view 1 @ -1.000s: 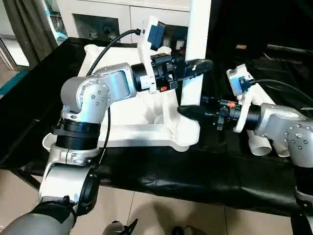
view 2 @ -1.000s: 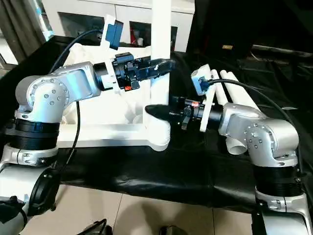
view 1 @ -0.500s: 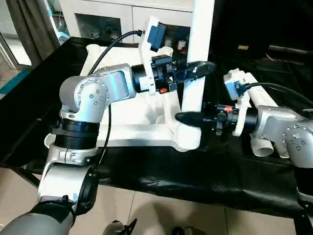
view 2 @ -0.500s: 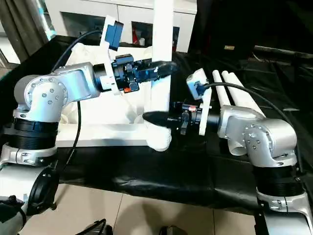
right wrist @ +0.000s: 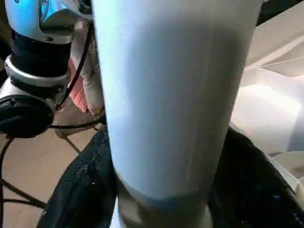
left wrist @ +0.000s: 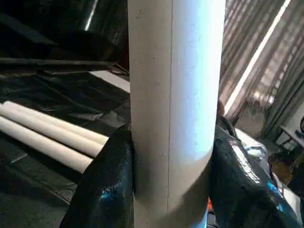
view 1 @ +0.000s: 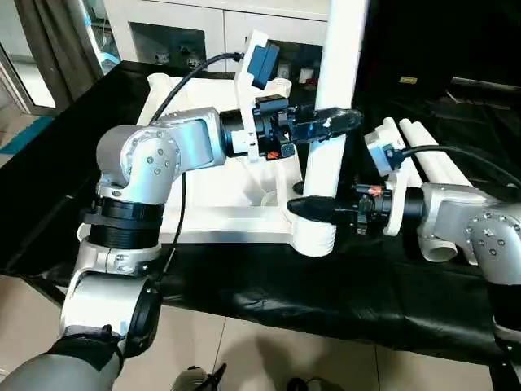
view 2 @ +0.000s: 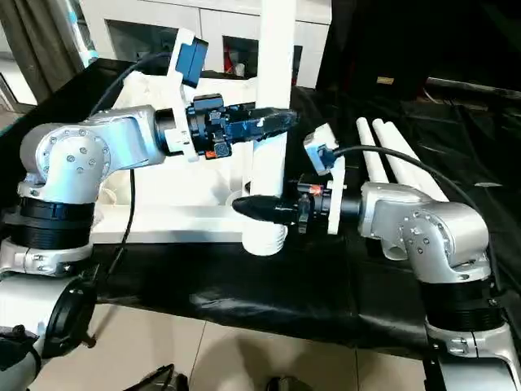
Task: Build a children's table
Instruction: Pick table leg
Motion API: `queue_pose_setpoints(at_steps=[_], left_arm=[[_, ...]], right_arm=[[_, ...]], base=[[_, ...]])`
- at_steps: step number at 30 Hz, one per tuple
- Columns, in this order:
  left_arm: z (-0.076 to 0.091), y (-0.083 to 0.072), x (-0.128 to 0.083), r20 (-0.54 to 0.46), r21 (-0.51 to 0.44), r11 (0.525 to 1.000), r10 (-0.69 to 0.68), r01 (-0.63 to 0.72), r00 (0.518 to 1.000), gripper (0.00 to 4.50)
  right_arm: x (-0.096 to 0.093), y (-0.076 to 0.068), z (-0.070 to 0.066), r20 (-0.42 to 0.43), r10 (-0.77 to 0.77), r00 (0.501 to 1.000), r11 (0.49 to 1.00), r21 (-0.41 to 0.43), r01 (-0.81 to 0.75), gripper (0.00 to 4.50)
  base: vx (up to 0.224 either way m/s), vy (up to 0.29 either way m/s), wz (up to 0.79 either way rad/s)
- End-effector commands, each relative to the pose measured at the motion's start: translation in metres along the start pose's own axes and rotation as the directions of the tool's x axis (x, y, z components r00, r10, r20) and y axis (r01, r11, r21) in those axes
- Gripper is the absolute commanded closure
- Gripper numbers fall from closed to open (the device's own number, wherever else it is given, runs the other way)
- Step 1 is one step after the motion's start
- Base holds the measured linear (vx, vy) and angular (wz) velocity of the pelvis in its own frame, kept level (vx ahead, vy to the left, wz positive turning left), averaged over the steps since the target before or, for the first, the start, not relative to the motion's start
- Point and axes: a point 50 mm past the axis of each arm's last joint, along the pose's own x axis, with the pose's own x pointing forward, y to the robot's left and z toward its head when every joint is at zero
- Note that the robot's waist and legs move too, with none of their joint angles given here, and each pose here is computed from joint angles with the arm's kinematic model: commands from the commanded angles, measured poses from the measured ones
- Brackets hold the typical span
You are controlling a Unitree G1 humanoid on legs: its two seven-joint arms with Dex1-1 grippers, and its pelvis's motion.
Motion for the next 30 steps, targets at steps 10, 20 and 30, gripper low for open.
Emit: queue_pose_setpoints(at_steps=[10,20,30], left_arm=[[-0.005,-0.017,0.013,-0.057,0.015,0.992,-0.126,0.127,0.990,2.65],[-0.004,-0.010,0.009,-0.028,0.039,0.998,-0.053,0.054,0.998,1.95],[0.026,0.009,-0.010,0.369,0.132,0.977,0.110,-0.169,0.923,1.53]], right_arm=[[-0.001,-0.002,-0.003,-0.010,-0.027,1.000,0.999,0.018,0.027,2.57],[-0.002,-0.008,-0.001,0.061,-0.106,0.992,0.994,0.003,0.106,2.57],[0.000,-0.020,0.019,0.313,-0.246,0.917,0.968,0.024,0.251,2.58]], base=[[0.000,0.000,0.00],[0.000,0.000,0.00],[0.000,0.000,0.00]])
